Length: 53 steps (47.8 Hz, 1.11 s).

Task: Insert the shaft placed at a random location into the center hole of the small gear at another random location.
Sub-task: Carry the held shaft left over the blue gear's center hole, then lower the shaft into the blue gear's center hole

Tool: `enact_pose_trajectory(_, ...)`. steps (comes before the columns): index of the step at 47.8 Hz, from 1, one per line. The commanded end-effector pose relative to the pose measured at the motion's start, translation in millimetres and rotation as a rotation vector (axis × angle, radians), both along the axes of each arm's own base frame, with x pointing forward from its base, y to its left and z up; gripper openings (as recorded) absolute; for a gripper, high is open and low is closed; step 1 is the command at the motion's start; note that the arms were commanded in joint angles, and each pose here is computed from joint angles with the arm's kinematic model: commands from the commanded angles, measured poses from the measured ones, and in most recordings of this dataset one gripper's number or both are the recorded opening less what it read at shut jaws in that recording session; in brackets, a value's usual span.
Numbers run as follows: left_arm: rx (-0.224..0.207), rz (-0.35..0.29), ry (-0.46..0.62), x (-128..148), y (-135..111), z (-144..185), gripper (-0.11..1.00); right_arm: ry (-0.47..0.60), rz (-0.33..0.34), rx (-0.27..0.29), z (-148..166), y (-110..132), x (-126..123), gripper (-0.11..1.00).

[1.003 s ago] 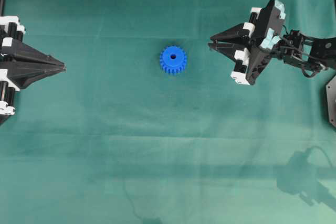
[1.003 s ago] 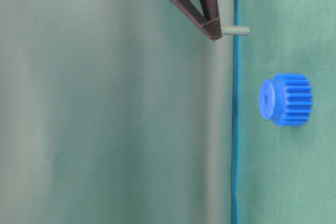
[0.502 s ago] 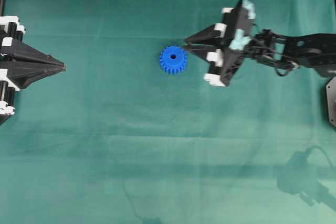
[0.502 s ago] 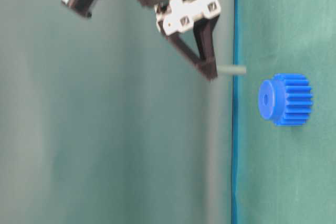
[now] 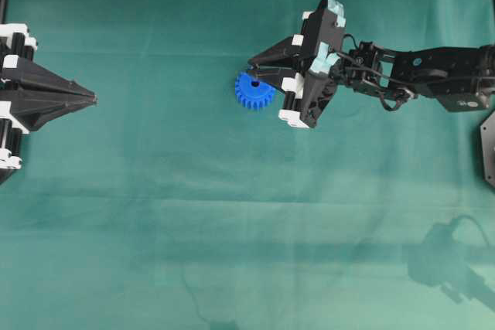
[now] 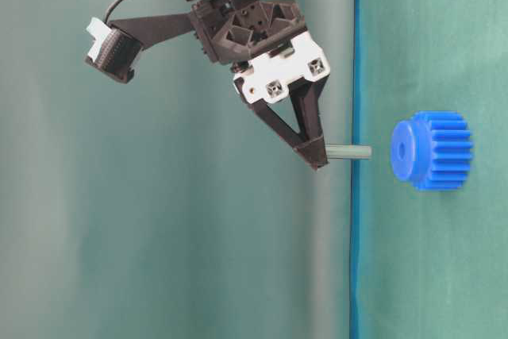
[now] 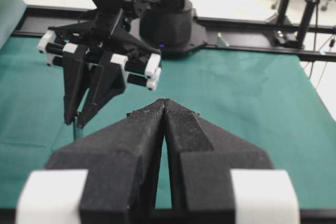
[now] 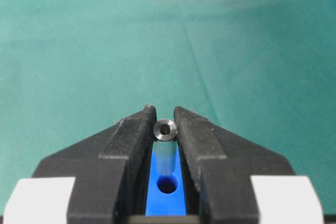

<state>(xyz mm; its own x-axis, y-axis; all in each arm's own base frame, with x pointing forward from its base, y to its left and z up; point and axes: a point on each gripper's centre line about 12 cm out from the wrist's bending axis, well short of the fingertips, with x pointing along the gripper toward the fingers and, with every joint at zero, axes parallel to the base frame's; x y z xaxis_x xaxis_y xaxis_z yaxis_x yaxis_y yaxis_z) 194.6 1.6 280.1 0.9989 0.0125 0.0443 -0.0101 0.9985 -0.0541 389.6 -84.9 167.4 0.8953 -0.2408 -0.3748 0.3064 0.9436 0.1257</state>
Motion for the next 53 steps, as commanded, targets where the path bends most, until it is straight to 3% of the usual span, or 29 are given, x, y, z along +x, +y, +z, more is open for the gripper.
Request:
enact_pose_trajectory(1, -0.003, 0.0, -0.011, 1.4, 0.1, 4.0, 0.0, -0.032, 0.002, -0.01, 9.1, -0.7, 6.1, 0.14)
enact_pose_trajectory(53, -0.003, 0.0, -0.003, 1.5, 0.1, 2.6, 0.0, 0.044, -0.01, 0.007, -39.0, -3.2, 12.6, 0.14)
